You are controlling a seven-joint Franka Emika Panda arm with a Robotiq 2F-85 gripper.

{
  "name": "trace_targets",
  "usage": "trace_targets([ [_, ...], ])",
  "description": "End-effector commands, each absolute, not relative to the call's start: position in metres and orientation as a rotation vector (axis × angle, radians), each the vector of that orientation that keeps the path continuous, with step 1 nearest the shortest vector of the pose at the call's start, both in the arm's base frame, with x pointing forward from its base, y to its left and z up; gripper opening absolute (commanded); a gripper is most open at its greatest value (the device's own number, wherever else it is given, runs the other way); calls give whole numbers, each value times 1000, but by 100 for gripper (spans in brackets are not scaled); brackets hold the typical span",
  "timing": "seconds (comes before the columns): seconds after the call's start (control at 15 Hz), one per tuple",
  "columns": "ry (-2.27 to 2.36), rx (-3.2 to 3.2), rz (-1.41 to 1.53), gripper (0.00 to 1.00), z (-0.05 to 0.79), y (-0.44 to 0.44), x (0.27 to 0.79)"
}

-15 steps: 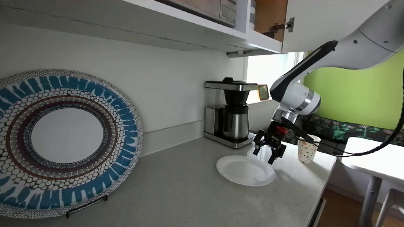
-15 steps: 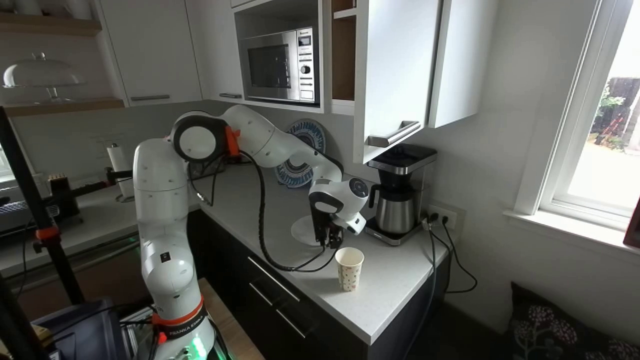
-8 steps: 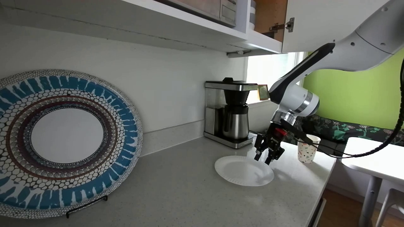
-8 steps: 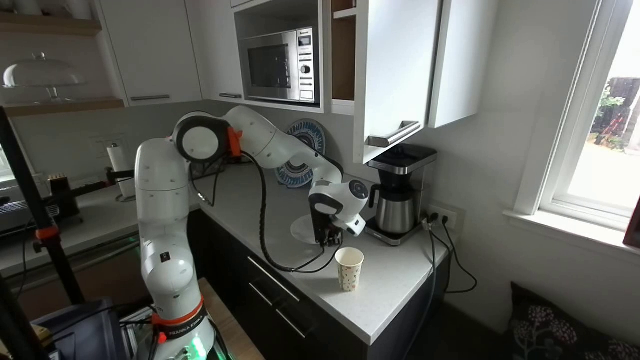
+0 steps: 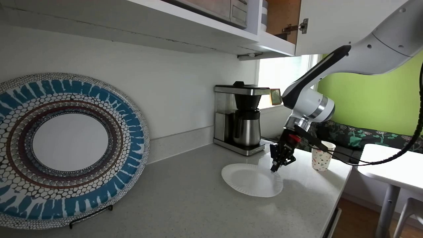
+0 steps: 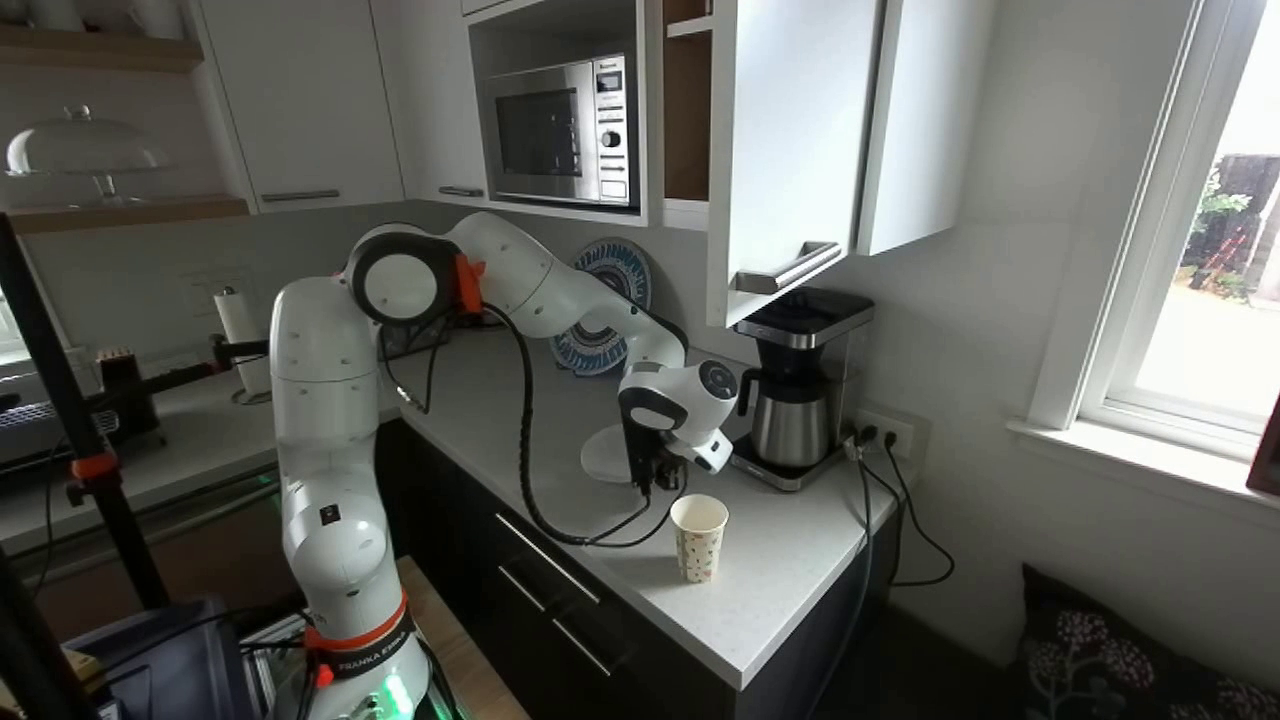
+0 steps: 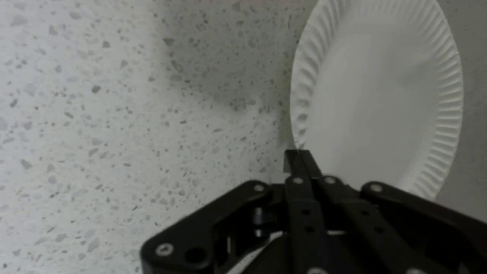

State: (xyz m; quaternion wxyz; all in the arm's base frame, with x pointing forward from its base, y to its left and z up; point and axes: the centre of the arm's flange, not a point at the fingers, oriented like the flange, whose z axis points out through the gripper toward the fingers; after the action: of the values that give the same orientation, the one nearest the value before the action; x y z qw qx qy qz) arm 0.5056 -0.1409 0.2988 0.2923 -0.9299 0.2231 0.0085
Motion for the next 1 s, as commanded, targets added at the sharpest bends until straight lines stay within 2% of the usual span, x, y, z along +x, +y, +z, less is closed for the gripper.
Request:
trace_targets([
  [0.0,570,-2470,-5,0,296,-143,507],
  [0.33,513,-2480,-55,0,312,-139,504],
  [0.93,340,-2509,-287,0,409,-127,470],
])
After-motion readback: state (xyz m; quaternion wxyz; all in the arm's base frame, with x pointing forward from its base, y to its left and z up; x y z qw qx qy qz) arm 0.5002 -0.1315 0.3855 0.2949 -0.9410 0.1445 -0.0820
